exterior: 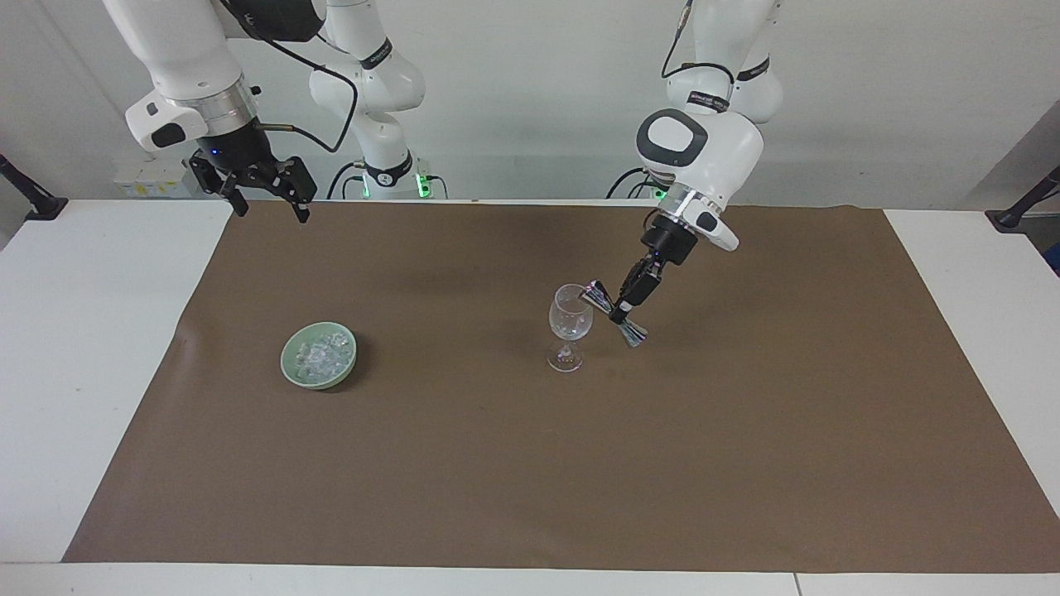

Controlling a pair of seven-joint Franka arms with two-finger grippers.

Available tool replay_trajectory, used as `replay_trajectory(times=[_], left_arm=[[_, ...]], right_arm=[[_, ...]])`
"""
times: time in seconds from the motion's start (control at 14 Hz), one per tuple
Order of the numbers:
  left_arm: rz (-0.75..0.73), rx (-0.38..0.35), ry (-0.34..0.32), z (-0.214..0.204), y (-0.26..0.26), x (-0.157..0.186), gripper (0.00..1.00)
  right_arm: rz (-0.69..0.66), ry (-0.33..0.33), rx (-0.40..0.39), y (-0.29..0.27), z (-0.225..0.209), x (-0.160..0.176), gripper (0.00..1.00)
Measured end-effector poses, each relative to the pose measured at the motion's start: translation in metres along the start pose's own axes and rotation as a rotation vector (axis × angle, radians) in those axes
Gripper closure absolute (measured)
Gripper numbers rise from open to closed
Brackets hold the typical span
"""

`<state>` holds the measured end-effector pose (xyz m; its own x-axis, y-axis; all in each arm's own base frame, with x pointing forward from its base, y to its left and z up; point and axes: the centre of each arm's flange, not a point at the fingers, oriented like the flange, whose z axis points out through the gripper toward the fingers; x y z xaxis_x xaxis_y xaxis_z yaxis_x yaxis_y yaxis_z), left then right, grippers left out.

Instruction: Pour wine and add ice with both arms

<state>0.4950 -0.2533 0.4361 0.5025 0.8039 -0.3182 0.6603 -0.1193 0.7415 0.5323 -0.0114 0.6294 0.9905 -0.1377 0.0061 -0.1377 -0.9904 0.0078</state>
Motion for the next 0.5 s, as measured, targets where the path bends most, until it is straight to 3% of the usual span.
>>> replay_trajectory(times=[0.5], left_arm=[[0.054,0.003,0.012,0.0007,0.0021,-0.0059,0.80]], right_arm=[[0.000,0.000,0.000,0.0000,0.0000,0.0000,0.00]])
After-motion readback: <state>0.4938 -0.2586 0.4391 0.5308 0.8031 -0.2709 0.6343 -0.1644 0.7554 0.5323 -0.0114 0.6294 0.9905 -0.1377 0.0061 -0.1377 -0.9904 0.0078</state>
